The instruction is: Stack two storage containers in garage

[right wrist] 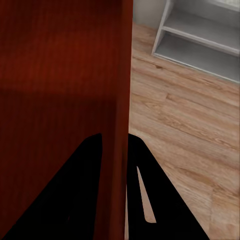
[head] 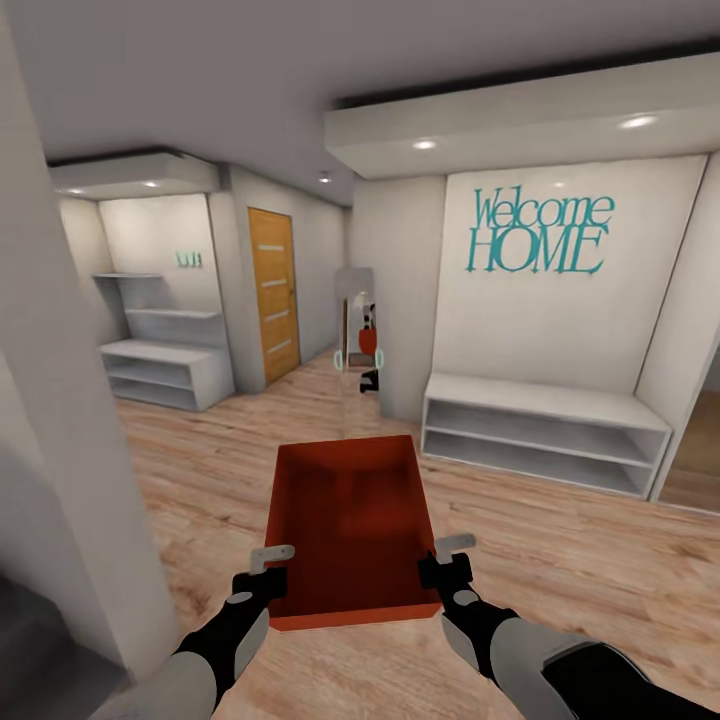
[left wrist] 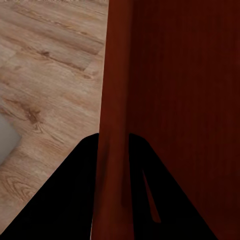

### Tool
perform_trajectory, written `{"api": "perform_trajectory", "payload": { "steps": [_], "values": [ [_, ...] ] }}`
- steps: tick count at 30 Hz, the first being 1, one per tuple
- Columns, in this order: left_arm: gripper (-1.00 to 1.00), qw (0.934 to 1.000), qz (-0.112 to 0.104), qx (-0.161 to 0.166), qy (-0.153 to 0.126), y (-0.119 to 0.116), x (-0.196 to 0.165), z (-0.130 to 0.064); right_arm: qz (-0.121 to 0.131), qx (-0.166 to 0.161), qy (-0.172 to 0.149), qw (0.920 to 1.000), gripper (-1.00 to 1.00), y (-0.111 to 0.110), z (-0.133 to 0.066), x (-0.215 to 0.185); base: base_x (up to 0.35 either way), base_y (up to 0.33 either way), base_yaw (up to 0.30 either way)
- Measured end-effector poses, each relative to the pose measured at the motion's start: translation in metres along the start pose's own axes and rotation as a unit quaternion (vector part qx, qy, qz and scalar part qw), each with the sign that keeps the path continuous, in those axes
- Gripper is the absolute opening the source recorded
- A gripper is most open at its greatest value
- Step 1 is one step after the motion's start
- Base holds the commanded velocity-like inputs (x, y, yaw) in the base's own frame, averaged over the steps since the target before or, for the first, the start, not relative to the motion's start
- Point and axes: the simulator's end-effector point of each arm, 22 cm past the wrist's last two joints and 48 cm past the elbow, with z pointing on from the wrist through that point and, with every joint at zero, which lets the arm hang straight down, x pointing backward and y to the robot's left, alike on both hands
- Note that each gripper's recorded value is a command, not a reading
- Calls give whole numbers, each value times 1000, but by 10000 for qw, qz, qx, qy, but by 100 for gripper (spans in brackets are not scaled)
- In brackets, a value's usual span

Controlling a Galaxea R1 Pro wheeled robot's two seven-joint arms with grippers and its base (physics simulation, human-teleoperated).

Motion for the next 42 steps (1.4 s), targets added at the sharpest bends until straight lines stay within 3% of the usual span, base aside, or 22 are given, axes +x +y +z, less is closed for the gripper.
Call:
{"api": "perform_trajectory", "payload": {
  "steps": [42],
  "values": [
    [-100, 10000, 1, 0, 0, 0, 0, 0, 2, 0, 0, 10000, -100, 0, 0, 0, 329, 0, 0]
  ]
}}
